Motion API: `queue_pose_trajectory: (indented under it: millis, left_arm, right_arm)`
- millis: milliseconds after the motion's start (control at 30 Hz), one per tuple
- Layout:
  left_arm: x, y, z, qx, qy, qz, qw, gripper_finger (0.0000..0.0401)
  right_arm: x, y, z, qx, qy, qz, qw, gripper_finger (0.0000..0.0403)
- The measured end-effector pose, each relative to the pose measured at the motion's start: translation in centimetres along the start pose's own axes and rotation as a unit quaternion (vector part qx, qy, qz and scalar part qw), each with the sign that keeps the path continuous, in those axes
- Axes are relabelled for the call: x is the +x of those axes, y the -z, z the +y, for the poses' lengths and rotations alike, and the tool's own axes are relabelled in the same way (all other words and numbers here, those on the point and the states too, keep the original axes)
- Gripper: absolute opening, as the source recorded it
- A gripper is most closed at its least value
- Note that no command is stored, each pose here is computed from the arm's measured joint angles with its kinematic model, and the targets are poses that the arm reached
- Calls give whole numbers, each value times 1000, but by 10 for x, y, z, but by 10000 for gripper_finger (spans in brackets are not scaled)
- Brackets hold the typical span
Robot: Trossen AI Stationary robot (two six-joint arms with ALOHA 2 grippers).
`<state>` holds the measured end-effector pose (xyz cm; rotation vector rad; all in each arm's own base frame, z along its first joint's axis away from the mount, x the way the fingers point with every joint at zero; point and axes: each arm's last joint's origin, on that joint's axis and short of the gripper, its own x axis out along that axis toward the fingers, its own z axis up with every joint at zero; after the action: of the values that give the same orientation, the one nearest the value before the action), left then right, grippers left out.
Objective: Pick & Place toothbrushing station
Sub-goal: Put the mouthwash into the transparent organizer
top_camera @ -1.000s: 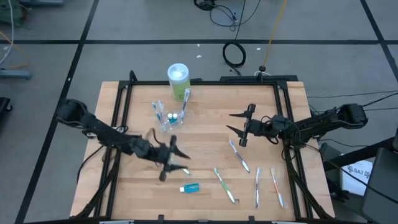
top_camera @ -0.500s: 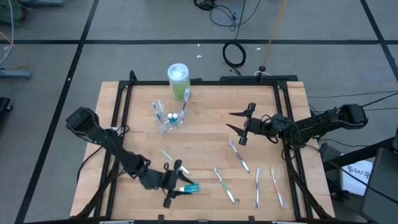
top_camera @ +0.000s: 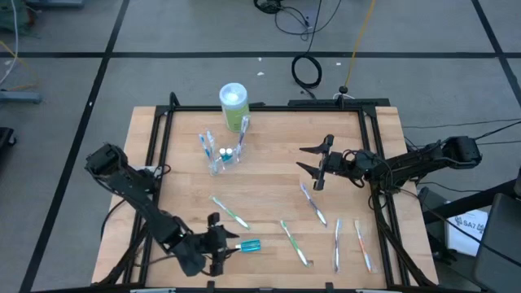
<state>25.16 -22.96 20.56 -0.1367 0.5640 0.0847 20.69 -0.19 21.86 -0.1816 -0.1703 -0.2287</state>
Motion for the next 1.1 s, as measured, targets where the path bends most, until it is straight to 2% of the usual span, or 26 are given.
queue_pose_trajectory:
  millis: [200, 433, 633, 1100]
  left_arm:
    - [31, 30, -2, 39, -24, 43, 998, 184]
    - [53, 50, 1, -4, -14, 103, 995, 184]
    - [64, 63, 2, -17, -21, 121, 992, 184]
    - [68, 67, 0, -12, -4, 130, 991, 184]
  right_arm:
    - [0, 0, 0, -14, 0, 2, 1000, 212]
    - [0, 0, 0, -24, 0, 0, 1000, 212]
    - [0, 0, 0, -27, 0, 0, 1000, 212]
    - [0, 2, 0, -36, -3, 11, 999, 212]
